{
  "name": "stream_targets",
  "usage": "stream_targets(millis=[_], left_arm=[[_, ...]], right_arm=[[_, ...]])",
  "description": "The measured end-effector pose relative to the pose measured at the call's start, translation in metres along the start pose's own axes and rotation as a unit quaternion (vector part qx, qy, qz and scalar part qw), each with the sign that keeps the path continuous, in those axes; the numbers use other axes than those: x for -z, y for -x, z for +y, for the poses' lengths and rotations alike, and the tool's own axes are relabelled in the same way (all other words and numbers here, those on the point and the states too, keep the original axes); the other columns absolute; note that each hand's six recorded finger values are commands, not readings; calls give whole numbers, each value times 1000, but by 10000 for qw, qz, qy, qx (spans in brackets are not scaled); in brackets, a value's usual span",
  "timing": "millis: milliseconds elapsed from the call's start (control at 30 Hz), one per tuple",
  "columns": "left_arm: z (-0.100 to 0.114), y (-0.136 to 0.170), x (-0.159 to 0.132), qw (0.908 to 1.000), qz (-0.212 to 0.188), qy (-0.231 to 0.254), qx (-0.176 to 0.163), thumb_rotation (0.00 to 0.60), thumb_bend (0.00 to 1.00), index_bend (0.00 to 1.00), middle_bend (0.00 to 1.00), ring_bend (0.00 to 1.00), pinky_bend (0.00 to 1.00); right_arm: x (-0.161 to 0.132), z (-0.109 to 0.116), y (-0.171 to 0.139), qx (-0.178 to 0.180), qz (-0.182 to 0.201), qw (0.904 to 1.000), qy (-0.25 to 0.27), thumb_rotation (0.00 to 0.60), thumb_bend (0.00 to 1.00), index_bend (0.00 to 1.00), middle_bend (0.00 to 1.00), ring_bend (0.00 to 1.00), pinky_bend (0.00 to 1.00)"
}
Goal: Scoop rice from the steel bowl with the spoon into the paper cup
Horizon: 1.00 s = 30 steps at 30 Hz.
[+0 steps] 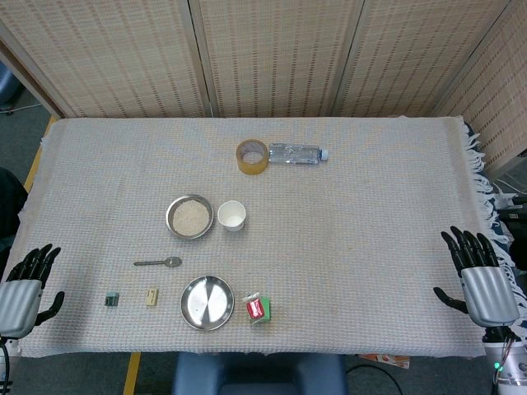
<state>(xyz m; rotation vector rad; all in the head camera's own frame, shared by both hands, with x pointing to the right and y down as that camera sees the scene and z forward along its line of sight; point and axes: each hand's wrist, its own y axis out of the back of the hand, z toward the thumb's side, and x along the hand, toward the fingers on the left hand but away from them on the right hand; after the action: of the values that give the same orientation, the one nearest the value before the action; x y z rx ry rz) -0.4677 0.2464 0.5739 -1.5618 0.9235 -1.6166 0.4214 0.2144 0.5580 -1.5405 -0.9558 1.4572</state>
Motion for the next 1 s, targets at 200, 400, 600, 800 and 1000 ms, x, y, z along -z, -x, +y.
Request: stream_targets(millis=[200, 400, 600, 800, 1000], left_arm=[[-7, -3, -7, 9999, -124, -59, 91, 600, 402, 0, 0, 0, 179], [-13, -3, -20, 9993, -364, -71, 2, 600, 400, 2, 523, 478, 565], [-29, -10, -37, 9970, -632, -230, 387, 600, 399, 234, 973, 858, 860], [-46, -22, -62, 9939, -880, -361, 565, 600, 399, 322, 1000, 942, 938], [-64, -38, -91, 9912, -1127, -350, 594, 600, 399, 328, 1000, 967, 957]], right_arm=[[0, -4, 1, -92, 22, 9999, -45, 600, 66, 0, 0, 0, 0], [-2, -3, -1, -89, 60, 9999, -35, 600, 66, 0, 0, 0, 0], [0, -6, 3, -219, 62, 9997, 19, 599, 66, 0, 0, 0, 0], [3, -5, 5, -189, -7, 9998, 37, 600, 66, 0, 0, 0, 0], [0, -6, 4, -249, 42, 9997, 72, 600, 66, 0, 0, 0, 0]])
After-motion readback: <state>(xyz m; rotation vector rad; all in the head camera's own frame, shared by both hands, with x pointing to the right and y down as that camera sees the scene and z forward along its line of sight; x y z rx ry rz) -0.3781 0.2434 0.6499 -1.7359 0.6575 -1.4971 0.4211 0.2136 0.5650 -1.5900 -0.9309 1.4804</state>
